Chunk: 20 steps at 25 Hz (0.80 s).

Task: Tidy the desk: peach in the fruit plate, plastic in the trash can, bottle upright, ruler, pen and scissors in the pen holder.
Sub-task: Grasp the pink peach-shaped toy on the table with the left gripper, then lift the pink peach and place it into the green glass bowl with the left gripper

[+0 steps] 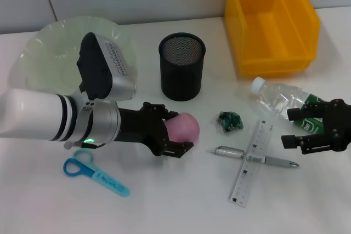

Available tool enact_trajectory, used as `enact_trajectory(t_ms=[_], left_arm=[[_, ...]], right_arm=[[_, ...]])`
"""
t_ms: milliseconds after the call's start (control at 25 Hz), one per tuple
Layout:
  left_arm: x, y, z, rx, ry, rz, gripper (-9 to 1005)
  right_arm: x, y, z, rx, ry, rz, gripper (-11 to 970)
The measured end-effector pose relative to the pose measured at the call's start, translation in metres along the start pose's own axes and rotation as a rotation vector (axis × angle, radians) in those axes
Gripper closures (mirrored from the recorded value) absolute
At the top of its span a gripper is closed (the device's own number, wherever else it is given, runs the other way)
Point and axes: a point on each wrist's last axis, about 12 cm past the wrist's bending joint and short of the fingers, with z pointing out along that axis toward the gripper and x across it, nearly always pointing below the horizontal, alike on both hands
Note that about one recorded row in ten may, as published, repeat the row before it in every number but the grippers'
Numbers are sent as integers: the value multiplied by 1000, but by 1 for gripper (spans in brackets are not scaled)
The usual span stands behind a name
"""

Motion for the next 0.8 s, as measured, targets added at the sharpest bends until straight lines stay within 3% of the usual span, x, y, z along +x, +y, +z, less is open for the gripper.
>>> enact_trajectory(t_ms=[320,800], left_arm=[[0,4,0,-33,1,7,231],[-10,5,-8,-21,-51,3,564]], right_arm=[[0,0,0,0,0,-1,127],[-1,0,0,0,-1,-1,126]])
